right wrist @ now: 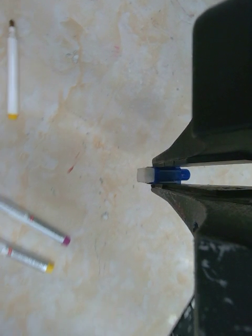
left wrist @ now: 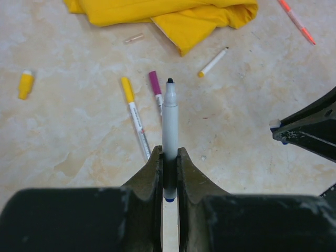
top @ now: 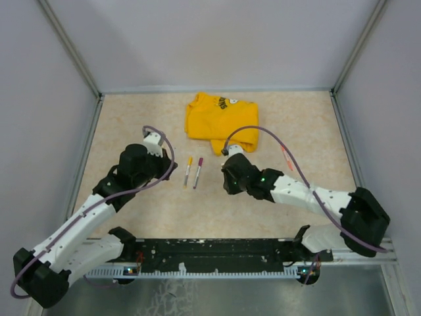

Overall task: Insert the pens into the pen caps
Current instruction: Insert the pen cap onto the pen.

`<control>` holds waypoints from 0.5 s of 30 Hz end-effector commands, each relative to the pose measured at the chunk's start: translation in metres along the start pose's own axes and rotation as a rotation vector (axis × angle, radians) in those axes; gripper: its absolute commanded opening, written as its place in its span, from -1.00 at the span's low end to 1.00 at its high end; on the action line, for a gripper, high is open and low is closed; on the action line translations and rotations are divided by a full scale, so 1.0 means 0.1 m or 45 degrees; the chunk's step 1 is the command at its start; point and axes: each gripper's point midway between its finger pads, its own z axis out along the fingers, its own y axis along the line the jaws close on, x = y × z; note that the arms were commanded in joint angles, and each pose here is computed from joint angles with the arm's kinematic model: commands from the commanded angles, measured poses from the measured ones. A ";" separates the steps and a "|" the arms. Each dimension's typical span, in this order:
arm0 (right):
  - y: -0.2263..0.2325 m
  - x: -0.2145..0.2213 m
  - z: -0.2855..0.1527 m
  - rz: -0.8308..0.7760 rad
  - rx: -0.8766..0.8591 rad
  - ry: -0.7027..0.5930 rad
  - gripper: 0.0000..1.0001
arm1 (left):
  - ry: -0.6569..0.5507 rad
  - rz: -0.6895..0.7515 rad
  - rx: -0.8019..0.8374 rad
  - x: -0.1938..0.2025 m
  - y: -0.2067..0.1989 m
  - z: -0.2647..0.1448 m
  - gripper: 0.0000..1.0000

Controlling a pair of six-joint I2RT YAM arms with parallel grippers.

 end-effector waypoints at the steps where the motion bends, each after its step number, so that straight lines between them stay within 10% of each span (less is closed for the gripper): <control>1: 0.43 -0.54 -0.40 0.060 -0.323 -0.309 -1.00 | 0.020 0.040 0.229 0.01 -0.31 0.03 -1.00; 15: 0.34 -1.14 -1.18 0.539 -0.579 -0.911 -1.00 | -0.076 0.044 0.681 -0.04 -1.05 -0.16 -1.00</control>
